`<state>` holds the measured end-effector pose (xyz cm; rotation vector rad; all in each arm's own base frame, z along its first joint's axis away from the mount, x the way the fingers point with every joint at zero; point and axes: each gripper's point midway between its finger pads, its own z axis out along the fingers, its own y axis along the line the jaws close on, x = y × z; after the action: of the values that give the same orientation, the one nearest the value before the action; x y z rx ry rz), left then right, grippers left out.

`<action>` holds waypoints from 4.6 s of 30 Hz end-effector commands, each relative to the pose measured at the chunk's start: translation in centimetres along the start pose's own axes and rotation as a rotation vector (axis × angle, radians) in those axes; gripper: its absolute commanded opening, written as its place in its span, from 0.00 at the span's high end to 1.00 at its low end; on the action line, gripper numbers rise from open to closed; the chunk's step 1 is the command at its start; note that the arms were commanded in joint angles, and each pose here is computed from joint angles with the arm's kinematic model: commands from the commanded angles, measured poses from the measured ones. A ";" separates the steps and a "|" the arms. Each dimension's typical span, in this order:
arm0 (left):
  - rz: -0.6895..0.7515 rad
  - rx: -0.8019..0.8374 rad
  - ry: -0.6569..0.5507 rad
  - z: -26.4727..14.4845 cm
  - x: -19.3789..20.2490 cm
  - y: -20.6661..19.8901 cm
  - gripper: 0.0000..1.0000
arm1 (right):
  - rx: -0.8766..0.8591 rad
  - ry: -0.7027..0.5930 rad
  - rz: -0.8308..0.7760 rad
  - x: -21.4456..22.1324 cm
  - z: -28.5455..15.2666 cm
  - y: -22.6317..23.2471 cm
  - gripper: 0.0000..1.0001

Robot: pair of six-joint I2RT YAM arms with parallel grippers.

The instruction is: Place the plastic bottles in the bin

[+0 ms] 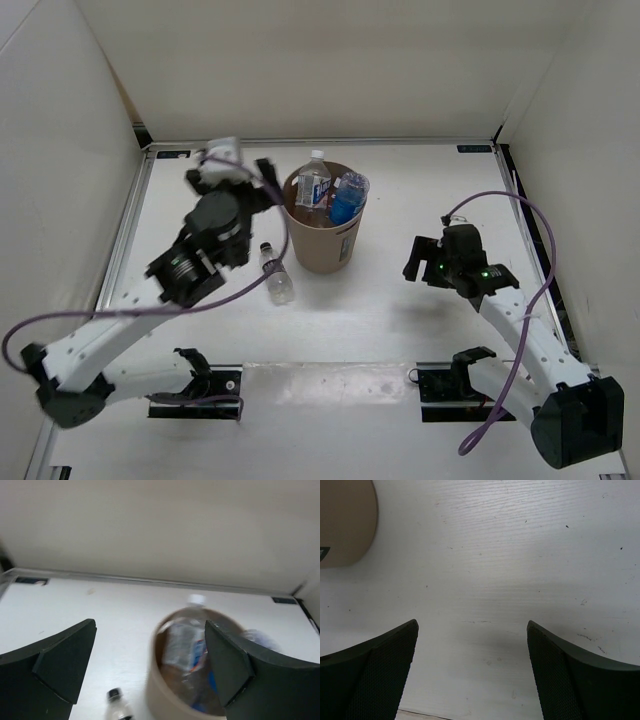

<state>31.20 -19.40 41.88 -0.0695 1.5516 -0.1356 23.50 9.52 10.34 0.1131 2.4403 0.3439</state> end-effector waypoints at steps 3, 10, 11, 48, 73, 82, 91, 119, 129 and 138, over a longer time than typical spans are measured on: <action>-0.042 -0.211 0.115 -3.8 8.0 8.3 0.00 | -0.043 -0.075 -0.027 -2.1 -0.8 1.2 0.10; -0.172 -0.399 0.252 -4.7 14.9 13.3 0.00 | -0.037 -0.081 -0.036 -2.1 -0.9 1.3 0.10; -0.172 -0.400 0.292 -4.4 16.3 13.3 0.00 | -0.042 -0.079 -0.042 -2.0 -0.9 1.5 0.10; -0.471 0.087 0.939 2.1 36.7 7.9 0.30 | 0.016 -0.102 -0.119 -1.6 -1.1 2.8 0.10; -0.333 0.037 0.966 0.2 30.1 9.5 0.00 | 0.016 -0.107 -0.126 -1.6 -1.1 2.9 0.10; -0.456 -0.010 1.081 -1.9 32.4 8.4 0.00 | 0.018 -0.109 -0.133 -1.7 -1.1 3.0 0.10; -0.465 -0.003 1.134 -2.2 35.2 6.0 0.00 | 0.021 -0.111 -0.131 -1.6 -1.1 3.0 0.10; -0.269 -0.125 0.871 -1.8 24.3 9.9 0.44 | 0.025 -0.114 -0.124 -1.8 -1.2 2.8 0.10; -0.252 0.042 0.415 1.8 4.6 5.0 0.44 | 0.027 -0.109 -0.115 -1.7 -1.1 2.7 0.10; -0.086 0.172 0.159 3.6 -0.5 -3.7 0.39 | 0.025 -0.103 -0.083 -1.8 -1.0 2.0 0.10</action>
<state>33.53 -22.34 40.45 -0.0227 1.7916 -0.4295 23.26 10.76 10.93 -0.0002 2.3933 0.2259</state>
